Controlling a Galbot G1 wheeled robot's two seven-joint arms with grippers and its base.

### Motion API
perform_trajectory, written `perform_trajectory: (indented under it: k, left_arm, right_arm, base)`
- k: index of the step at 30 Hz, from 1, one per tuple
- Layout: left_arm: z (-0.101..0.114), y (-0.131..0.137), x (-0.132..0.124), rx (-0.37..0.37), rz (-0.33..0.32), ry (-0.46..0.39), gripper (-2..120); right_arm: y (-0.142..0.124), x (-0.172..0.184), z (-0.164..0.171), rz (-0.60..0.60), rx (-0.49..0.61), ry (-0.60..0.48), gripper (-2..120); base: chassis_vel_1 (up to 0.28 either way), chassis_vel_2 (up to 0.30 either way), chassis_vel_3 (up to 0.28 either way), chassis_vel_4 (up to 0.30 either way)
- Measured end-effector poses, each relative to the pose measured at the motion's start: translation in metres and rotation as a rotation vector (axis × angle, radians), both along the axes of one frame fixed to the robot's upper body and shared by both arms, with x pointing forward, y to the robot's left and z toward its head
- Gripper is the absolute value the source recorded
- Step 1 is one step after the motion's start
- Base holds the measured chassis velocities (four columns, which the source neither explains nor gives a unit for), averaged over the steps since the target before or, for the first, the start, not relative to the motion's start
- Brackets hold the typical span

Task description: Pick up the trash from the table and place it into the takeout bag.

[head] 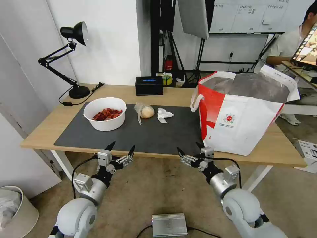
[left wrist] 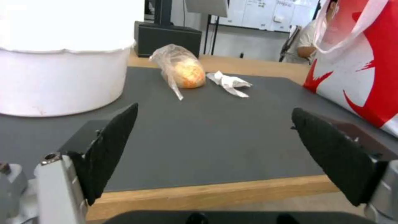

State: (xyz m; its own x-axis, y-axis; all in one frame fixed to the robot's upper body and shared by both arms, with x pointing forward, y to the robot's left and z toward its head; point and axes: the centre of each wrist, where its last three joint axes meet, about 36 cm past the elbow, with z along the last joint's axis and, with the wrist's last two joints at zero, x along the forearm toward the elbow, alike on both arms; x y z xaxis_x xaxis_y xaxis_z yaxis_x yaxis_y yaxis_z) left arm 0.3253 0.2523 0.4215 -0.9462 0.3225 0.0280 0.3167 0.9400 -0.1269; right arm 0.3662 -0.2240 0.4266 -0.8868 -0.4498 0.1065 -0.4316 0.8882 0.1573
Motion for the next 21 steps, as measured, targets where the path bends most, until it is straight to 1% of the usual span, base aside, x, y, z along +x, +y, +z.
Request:
perform_trajectory:
  k: [1, 4, 5, 8, 9, 12, 13, 16, 17, 21]
  left_arm:
    - [0.0, 0.0, 0.0, 0.0, 0.0, 0.0, 100]
    - [0.001, -0.003, 0.0, -0.004, -0.003, -0.005, 100]
    - [0.001, -0.003, 0.0, -0.004, -0.003, -0.005, 100]
    - [0.002, -0.005, 0.0, -0.003, -0.006, -0.005, 100]
    - [0.002, -0.005, 0.0, -0.003, -0.006, -0.005, 100]
    - [0.003, -0.007, -0.002, 0.001, -0.005, 0.001, 100]
    - [0.003, -0.007, -0.002, 0.001, -0.005, 0.001, 100]
    - [0.004, -0.008, -0.006, 0.004, -0.003, 0.003, 100]
    - [0.004, -0.008, -0.006, 0.004, -0.003, 0.003, 100]
    - [0.003, -0.005, -0.01, 0.009, 0.009, 0.012, 100]
  right_arm:
    - [0.0, 0.0, 0.0, 0.0, 0.0, 0.0, 100]
    - [0.011, 0.025, 0.007, 0.02, -0.003, -0.004, 100]
    - [0.011, 0.025, 0.007, 0.02, -0.003, -0.004, 100]
    - [0.023, 0.059, 0.016, 0.024, -0.013, -0.019, 100]
    - [0.023, 0.059, 0.016, 0.024, -0.013, -0.019, 100]
    - [0.034, 0.088, 0.027, 0.023, -0.035, -0.021, 100]
    - [0.034, 0.088, 0.027, 0.023, -0.035, -0.021, 100]
    - [0.047, 0.117, 0.038, -0.01, -0.093, 0.026, 100]
    - [0.047, 0.117, 0.038, -0.01, -0.093, 0.026, 100]
    - [0.065, 0.155, 0.051, -0.031, -0.126, 0.09, 100]
  base:
    - [0.0, 0.0, 0.0, 0.0]
    - [0.0, 0.0, 0.0, 0.0]
    - [0.0, 0.0, 0.0, 0.0]
    - [0.0, 0.0, 0.0, 0.0]
    - [0.0, 0.0, 0.0, 0.0]
    - [0.0, 0.0, 0.0, 0.0]
    - [0.0, 0.0, 0.0, 0.0]
    - [0.0, 0.0, 0.0, 0.0]
    - [0.0, 0.0, 0.0, 0.0]
    - [0.0, 0.0, 0.0, 0.0]
